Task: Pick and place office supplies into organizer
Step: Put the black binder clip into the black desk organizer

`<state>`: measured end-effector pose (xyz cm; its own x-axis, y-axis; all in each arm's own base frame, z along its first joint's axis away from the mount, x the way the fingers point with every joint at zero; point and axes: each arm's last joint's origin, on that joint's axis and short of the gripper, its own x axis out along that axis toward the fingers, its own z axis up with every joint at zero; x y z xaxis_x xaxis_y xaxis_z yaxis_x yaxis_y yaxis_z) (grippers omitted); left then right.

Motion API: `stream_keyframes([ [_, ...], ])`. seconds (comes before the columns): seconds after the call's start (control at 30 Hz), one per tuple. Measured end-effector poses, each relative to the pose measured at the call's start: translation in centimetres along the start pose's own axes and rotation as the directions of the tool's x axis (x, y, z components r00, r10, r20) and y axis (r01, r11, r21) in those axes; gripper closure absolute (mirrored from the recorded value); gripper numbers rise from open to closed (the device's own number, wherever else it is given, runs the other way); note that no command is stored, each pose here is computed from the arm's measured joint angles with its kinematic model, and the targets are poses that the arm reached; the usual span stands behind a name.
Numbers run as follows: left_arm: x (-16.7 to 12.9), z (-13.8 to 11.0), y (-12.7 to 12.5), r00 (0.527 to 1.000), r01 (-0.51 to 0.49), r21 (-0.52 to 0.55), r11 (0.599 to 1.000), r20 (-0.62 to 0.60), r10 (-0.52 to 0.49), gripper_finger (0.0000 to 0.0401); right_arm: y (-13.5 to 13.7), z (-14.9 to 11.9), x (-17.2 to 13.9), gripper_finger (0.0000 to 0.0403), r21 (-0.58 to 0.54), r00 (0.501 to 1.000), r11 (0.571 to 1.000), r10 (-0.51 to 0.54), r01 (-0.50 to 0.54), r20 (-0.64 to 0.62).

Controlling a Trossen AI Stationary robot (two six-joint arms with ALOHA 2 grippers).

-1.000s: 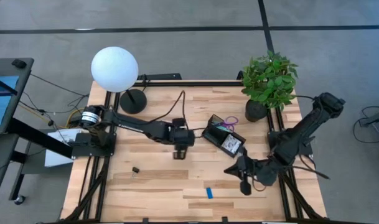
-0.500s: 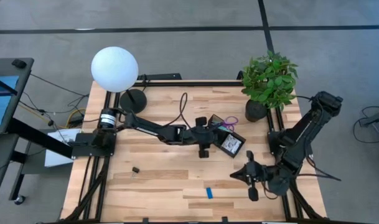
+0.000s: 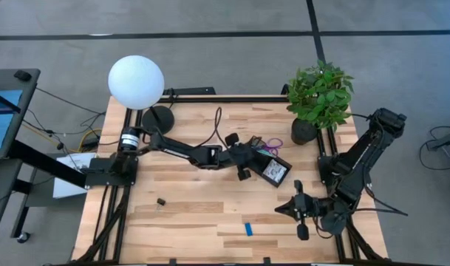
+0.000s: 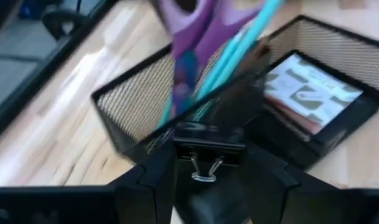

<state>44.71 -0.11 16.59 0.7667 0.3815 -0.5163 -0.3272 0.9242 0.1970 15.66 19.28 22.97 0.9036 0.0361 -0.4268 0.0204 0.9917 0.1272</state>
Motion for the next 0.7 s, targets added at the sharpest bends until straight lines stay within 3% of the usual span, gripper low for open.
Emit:
stream_keyframes([
  [0.2, 0.42, -0.32, 0.88, 0.998, 0.046, -0.032, 0.998, -0.039, -0.047, 0.0257, 0.00, 0.01, 0.00, 0.0398, 0.011, 1.000, 1.000, 0.000, 0.000, 0.000],
  [0.5, 0.45, -0.33, 0.94, 0.998, 0.053, -0.033, 0.998, -0.041, -0.054, 0.0200, -0.01, -0.02, 0.00, 0.0398, 0.008, 1.000, 1.000, -0.001, 0.001, -0.002],
  [0.7, 0.45, -0.33, 0.94, 0.998, 0.053, -0.033, 0.998, -0.041, -0.055, 0.0186, -0.14, -0.18, 0.00, 0.0398, -0.009, 1.000, 1.000, -0.011, 0.011, -0.014],
])
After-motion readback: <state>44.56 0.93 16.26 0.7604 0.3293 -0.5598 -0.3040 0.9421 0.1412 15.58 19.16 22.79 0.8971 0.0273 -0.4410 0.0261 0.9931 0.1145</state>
